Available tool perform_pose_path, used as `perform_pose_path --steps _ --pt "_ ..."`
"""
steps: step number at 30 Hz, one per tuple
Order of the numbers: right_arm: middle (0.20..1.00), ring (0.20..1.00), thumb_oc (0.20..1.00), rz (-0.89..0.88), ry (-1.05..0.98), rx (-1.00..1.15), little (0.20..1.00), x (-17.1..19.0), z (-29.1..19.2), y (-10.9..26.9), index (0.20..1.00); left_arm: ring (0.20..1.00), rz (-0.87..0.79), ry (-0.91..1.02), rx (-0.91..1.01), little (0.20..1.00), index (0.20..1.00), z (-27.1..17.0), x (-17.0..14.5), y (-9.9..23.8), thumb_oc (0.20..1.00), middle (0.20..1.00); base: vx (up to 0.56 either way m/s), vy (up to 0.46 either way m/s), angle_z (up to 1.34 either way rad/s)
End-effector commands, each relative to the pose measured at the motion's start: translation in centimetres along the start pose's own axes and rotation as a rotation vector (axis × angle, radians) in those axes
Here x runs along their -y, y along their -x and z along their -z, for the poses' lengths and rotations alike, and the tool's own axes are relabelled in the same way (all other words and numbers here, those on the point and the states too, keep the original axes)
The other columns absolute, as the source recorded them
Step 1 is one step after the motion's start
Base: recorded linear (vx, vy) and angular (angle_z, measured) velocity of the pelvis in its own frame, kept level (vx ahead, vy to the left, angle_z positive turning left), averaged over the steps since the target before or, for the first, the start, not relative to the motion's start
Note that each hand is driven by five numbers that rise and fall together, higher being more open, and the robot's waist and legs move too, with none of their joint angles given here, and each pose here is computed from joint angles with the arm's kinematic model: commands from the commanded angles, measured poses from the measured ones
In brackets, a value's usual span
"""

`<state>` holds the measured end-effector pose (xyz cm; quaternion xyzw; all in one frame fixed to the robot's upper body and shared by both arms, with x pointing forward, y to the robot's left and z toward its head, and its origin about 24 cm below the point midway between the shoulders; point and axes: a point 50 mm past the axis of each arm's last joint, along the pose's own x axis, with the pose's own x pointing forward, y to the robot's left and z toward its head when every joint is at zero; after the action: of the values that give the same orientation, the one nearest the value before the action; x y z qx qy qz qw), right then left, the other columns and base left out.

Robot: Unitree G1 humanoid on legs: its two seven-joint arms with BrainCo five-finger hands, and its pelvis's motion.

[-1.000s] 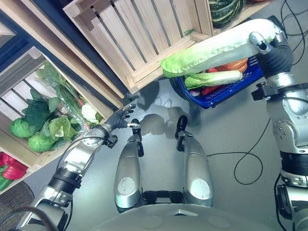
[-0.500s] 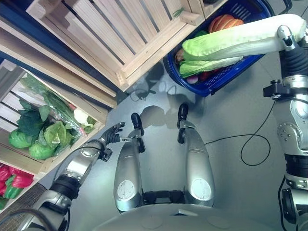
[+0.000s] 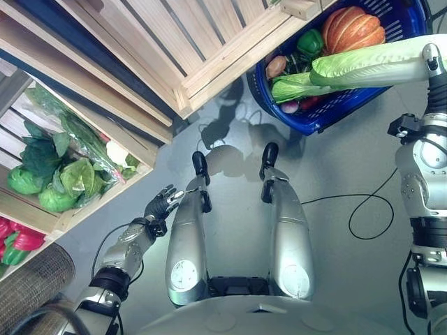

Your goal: Pick up fruits and vegetables into the basket

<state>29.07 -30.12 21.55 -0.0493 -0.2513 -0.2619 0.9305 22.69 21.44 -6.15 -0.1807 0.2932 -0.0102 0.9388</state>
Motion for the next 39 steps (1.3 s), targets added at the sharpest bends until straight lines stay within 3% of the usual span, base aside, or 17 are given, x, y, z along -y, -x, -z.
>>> perform_pose_path --steps 1,6,12,19,26,37,38,39 --pt "0.200 0.200 0.200 0.026 -0.006 0.096 0.200 0.6 -2.1 -1.2 0.200 1.000 -0.009 0.145 -0.065 1.000 1.000 4.4 0.1 1.5 1.000 1.000 0.02 -0.043 0.03" --pt "0.200 0.200 0.200 -0.001 -0.147 -0.018 0.200 0.3 -1.1 -2.9 0.200 1.000 -0.132 0.148 0.006 1.000 1.000 2.9 -1.5 1.6 1.000 1.000 0.03 -0.046 0.16" --pt "0.200 0.200 0.200 -0.115 -0.403 -0.125 0.200 -0.2 0.5 -4.7 0.200 1.000 -0.225 0.152 -0.064 1.000 1.000 4.1 -3.3 2.1 1.000 1.000 0.02 0.003 0.11" --pt "0.200 0.200 0.200 -0.128 -0.470 -0.280 0.200 0.5 2.5 -6.5 0.200 1.000 -0.281 0.122 -0.156 1.000 1.000 6.2 -4.7 2.9 1.000 1.000 0.01 0.006 0.03" --pt "0.200 0.200 0.200 -0.053 -0.415 -0.352 0.200 1.7 3.2 -7.3 0.200 1.000 -0.269 0.075 -0.176 1.000 1.000 6.9 -4.9 3.4 1.000 1.000 0.00 0.000 0.00" --pt "0.200 0.200 0.200 0.134 -0.132 -0.438 0.200 3.9 3.6 -8.0 0.200 1.000 -0.246 0.047 -0.163 1.000 1.000 6.7 -4.9 3.6 1.000 1.000 0.00 -0.006 0.01" --pt "0.470 0.470 0.470 0.136 -0.121 -0.439 0.470 4.0 3.6 -8.0 0.470 1.000 -0.245 0.047 -0.164 1.000 1.000 6.7 -4.9 3.6 1.000 1.000 0.00 0.000 0.00" --pt "1.000 1.000 1.000 0.148 -0.096 -0.449 1.000 4.1 3.6 -8.0 1.000 1.000 -0.242 0.045 -0.164 1.000 1.000 6.7 -5.0 3.7 1.000 1.000 0.00 0.000 0.00"
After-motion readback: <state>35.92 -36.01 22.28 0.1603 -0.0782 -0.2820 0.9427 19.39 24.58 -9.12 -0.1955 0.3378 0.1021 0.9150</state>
